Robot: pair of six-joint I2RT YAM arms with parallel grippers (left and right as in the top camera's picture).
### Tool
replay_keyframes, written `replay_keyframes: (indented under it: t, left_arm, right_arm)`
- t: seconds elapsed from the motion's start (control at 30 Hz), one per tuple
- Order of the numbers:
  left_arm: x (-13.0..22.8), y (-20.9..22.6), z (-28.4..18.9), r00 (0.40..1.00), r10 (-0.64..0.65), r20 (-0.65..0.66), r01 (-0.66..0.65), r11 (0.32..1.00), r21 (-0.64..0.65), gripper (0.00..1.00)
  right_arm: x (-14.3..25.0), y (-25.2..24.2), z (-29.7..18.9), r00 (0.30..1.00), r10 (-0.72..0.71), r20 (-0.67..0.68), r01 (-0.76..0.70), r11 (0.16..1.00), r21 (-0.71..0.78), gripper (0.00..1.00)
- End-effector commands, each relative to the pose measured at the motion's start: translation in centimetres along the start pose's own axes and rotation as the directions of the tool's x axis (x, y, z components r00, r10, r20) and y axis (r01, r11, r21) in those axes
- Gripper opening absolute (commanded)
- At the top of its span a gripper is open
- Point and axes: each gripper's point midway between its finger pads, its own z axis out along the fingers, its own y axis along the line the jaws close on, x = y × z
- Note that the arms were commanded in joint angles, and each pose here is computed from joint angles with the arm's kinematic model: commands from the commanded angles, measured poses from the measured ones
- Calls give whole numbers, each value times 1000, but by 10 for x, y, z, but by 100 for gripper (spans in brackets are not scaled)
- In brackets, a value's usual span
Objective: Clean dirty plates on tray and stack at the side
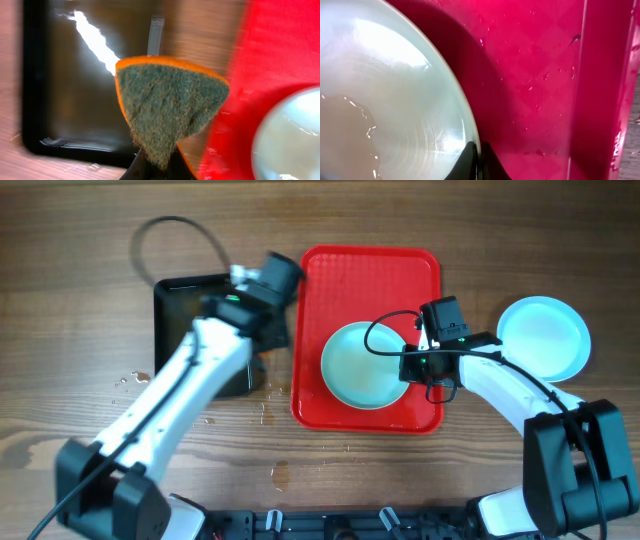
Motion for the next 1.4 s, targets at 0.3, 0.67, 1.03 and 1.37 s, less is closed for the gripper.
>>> replay_keyframes:
  t: [0.3,0.67,1.03,1.37]
  left_arm:
    - [36,130,97,947,-303,-107,280,941,-190,10]
    - [34,133,98,944,-316,-99,294,937,-190,100]
    - [34,133,98,944,-315,-99,293,937,-190,100]
    - [34,133,98,944,-316,-99,294,937,-190,100]
  right_arm:
    - [-52,-14,-85,920,-252,301,160,941,298,4]
    - [-61,37,-200,595,-637,490,145,685,714,4]
    - [-35,89,-237,374,-885,277,205,370,906,4]
    - [-30,94,-246,359,-891,276,167,353,921,4]
